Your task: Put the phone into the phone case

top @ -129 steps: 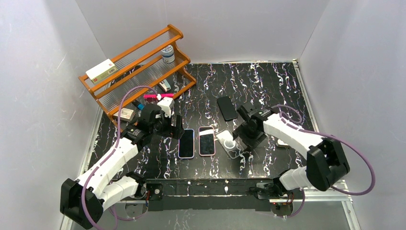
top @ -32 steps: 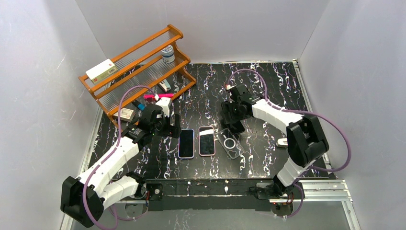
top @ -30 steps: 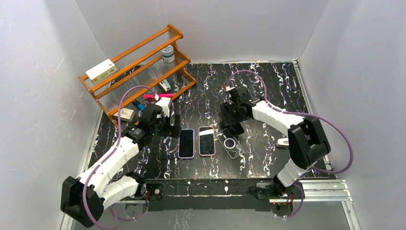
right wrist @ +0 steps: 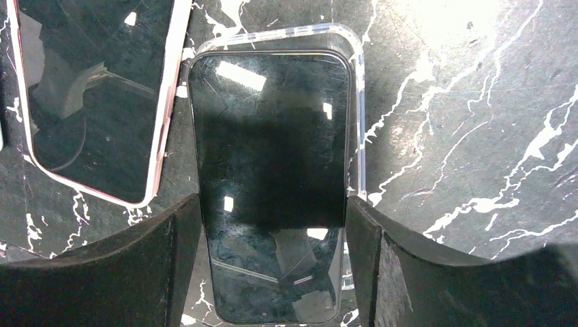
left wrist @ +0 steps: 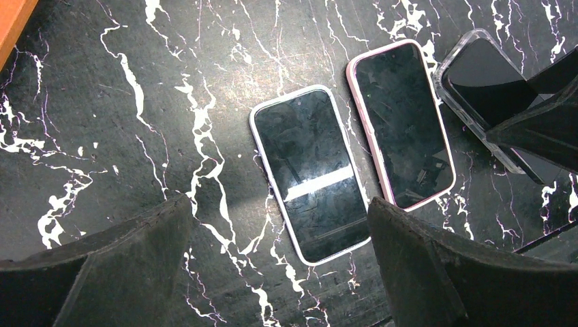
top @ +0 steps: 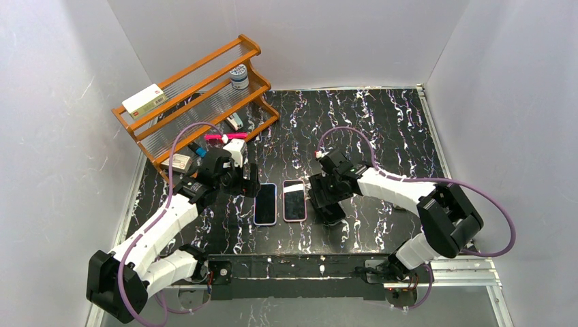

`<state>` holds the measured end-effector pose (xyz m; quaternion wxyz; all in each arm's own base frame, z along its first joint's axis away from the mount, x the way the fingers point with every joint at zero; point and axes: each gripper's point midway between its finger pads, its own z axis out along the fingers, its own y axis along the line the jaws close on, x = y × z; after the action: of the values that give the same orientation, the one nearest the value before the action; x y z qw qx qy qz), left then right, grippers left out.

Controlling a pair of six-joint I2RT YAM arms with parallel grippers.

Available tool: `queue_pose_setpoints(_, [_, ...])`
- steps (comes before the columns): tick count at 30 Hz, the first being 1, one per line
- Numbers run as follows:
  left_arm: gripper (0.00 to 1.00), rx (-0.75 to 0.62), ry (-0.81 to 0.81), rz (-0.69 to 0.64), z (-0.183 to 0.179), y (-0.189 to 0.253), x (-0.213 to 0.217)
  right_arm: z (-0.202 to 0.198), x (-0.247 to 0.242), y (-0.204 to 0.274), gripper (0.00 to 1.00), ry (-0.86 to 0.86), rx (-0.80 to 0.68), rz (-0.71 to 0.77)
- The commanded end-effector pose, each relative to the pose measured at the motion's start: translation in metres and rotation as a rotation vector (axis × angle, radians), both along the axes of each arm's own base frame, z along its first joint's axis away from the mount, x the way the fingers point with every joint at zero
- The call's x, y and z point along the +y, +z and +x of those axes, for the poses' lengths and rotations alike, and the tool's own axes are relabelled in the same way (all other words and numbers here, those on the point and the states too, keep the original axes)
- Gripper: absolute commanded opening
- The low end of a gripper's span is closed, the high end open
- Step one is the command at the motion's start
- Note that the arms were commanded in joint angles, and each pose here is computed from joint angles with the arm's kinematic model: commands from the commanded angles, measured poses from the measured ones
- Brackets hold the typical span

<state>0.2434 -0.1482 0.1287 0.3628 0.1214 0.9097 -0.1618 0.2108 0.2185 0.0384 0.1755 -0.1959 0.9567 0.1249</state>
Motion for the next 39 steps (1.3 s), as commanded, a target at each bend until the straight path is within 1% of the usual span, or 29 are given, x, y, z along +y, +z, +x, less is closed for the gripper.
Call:
queue_pose_setpoints(1, [0.98,0.002,-0.001,-0.008,0.001,0.002,-0.002,0.013,0.005,0.016,0.72,-0.010,-0.082,0.039])
queue_pose_setpoints(3, [0.98,0.004,-0.001,-0.008,0.001,0.001,-0.002,0.015,0.005,0.014,0.69,-0.011,-0.091,0.040])
queue_pose_setpoints(6, [0.98,-0.001,0.000,-0.009,0.001,0.002,-0.002,0.016,0.006,0.007,0.70,-0.012,-0.095,0.042])
queue_pose_setpoints(10, [0.98,0.002,-0.001,-0.009,0.001,0.002,-0.002,0.015,0.005,0.004,0.78,-0.015,-0.088,0.036])
queue_pose_setpoints(12, [0.98,-0.001,-0.003,-0.010,0.001,0.002,-0.003,0.017,0.004,0.007,0.84,-0.020,-0.097,0.033])
queue_pose_setpoints(16, [0.98,0.005,-0.003,-0.012,0.000,0.001,-0.003,0.018,0.001,0.019,0.92,-0.036,-0.115,0.033])
queue_pose_setpoints(19, [0.98,0.020,0.000,-0.022,-0.001,0.000,-0.005,0.016,0.001,0.028,0.93,-0.045,-0.118,0.048])
queue_pose_setpoints(21, [0.97,0.037,-0.006,-0.040,-0.002,-0.001,-0.009,0.015,-0.001,0.031,0.92,-0.052,-0.115,0.045])
queue_pose_setpoints(24, [0.92,0.078,-0.024,-0.093,-0.005,-0.001,-0.021,0.011,-0.003,0.034,0.92,-0.059,-0.098,0.039])
queue_pose_setpoints(27, [0.88,0.129,-0.051,-0.171,-0.007,0.005,-0.038,0.005,-0.006,0.033,0.99,-0.065,-0.069,0.028])
queue_pose_setpoints(30, [0.87,0.144,-0.083,-0.214,-0.011,0.011,-0.056,-0.001,-0.009,0.026,0.99,-0.060,-0.035,0.011])
queue_pose_setpoints(34, [0.87,0.144,-0.105,-0.208,-0.018,0.011,-0.073,0.001,-0.016,0.015,0.99,-0.061,-0.047,-0.030])
queue_pose_setpoints(39, [0.86,0.182,-0.114,-0.252,-0.027,0.008,-0.092,0.006,-0.016,0.004,0.99,-0.040,-0.054,-0.051])
